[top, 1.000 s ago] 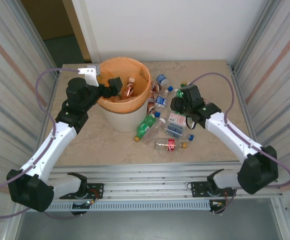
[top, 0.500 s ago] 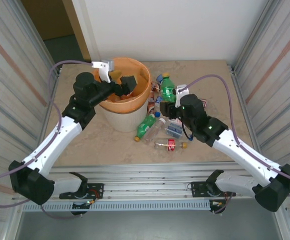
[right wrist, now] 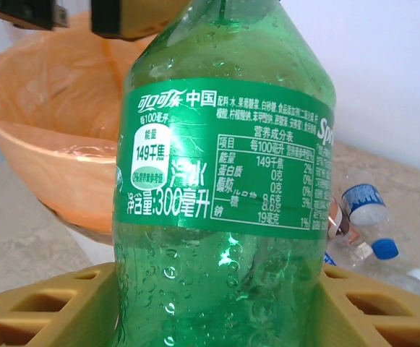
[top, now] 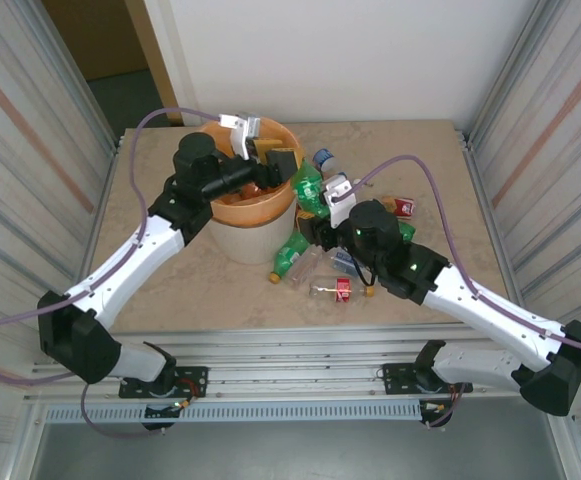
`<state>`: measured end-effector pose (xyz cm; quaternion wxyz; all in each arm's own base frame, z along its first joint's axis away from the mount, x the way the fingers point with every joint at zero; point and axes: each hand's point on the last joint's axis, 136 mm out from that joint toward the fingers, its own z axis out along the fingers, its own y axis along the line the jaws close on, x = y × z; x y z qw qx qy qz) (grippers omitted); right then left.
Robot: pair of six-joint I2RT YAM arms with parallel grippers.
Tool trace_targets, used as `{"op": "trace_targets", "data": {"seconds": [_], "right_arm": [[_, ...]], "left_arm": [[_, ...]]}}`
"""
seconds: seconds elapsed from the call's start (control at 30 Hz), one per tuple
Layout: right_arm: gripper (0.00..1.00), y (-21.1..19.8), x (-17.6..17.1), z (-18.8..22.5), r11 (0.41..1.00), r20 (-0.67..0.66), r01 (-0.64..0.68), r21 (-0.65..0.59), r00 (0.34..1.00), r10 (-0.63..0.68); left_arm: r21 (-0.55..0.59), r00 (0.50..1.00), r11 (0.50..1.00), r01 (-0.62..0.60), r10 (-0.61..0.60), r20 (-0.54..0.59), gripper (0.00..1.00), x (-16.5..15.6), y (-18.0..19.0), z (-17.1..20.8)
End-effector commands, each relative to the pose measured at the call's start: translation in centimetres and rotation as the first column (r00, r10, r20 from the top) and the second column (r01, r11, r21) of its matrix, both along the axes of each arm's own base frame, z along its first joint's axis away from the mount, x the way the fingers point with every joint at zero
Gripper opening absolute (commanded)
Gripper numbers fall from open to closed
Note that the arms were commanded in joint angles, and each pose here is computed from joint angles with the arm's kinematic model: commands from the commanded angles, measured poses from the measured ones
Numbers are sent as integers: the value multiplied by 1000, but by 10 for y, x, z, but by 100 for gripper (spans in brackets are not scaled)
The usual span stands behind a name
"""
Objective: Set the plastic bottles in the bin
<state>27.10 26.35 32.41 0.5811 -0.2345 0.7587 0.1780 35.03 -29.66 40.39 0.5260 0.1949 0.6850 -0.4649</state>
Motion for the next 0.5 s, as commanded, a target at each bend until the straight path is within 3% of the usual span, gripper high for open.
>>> {"op": "trace_targets", "data": {"seconds": [0.0, 0.27, 0.47], "right_arm": [[43, 1, 3, 23, 1000, 84, 10, -2, 996, -10], [44, 7, 7, 30, 1000, 113, 7, -10, 994, -6], [46, 11, 9, 32, 1000, 124, 0, -17, 992, 2]], "left_arm": [[-54, 996, 995, 78, -76, 49, 72, -12, -11, 27], [-45, 993, 992, 117, -116, 20, 55, -14, -19, 19], [-34, 991, 990, 136, -135, 15, 27, -17, -21, 15]]}}
